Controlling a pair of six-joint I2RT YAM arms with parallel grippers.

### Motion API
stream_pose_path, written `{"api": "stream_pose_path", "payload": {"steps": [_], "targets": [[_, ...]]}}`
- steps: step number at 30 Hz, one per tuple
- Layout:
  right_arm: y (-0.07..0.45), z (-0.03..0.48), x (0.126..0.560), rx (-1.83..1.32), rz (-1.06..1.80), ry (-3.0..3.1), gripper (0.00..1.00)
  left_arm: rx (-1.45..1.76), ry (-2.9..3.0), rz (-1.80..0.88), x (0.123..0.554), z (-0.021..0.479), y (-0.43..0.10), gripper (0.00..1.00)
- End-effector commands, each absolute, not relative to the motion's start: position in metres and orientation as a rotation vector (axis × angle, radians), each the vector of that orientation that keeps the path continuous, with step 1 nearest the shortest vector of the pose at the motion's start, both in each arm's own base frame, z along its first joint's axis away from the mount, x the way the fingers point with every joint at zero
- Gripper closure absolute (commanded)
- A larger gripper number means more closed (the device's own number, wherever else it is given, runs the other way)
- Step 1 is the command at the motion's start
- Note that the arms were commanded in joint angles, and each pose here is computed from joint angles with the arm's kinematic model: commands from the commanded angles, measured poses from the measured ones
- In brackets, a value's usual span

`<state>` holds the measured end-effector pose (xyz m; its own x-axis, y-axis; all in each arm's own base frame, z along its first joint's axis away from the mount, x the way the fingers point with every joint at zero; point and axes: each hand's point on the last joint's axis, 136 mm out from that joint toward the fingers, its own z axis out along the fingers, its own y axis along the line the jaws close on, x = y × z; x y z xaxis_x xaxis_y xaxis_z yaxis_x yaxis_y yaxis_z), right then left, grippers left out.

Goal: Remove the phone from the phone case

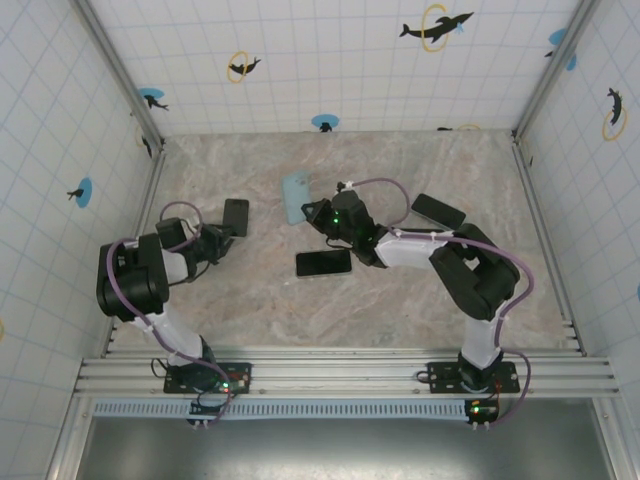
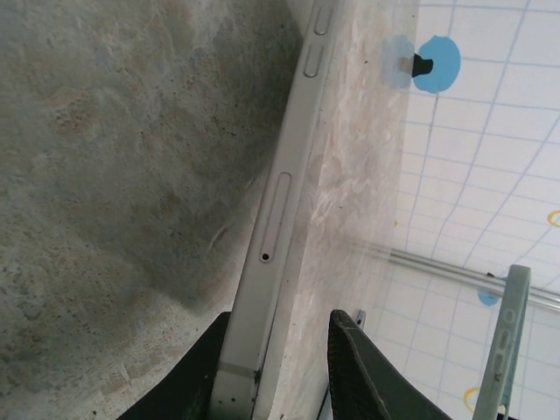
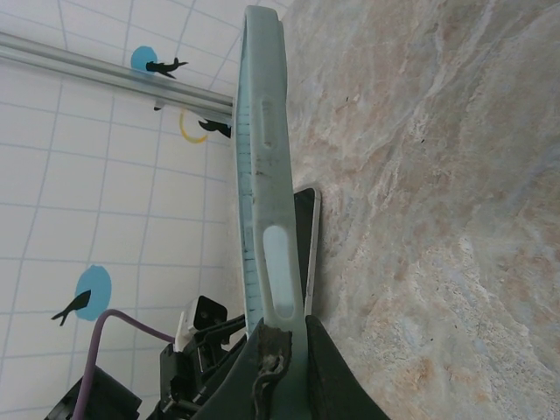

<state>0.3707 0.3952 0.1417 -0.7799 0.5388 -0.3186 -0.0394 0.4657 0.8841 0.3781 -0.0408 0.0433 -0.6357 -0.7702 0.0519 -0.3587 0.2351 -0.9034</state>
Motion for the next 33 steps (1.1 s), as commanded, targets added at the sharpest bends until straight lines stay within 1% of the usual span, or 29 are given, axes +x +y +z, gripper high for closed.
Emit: {"api": "stream_pose_path", "payload": {"steps": [1, 3, 4, 10, 17, 23, 33], "targets": [[0.402, 0.143, 0.373, 0.409, 1.305, 2.141, 1.00, -1.070, 2.153, -1.324, 0.377, 0.033, -0.035, 0.65], [0.403, 0.141, 0.372, 0.406, 1.300, 2.149, 1.00, -1.091, 2.165, -1.299, 0.376, 0.029, -0.033, 0.56], [0.403, 0.140, 0.372, 0.406, 1.299, 2.153, 1.00, -1.098, 2.167, -1.300, 0.376, 0.028, -0.034, 0.55], [0.403, 0.137, 0.368, 0.392, 1.290, 2.167, 1.00, -1.136, 2.268, -1.159, 0.370, 0.015, -0.024, 0.50], [0.405, 0.134, 0.367, 0.381, 1.282, 2.178, 1.00, -1.123, 2.420, -0.945, 0.356, 0.000, -0.011, 0.42], [0.408, 0.126, 0.364, 0.372, 1.266, 2.195, 1.00, -1.103, 2.456, -0.896, 0.349, -0.003, -0.008, 0.36], [0.418, 0.116, 0.360, 0.385, 1.245, 2.200, 1.00, -1.049, 2.522, -0.801, 0.338, -0.004, -0.003, 0.30]]}}
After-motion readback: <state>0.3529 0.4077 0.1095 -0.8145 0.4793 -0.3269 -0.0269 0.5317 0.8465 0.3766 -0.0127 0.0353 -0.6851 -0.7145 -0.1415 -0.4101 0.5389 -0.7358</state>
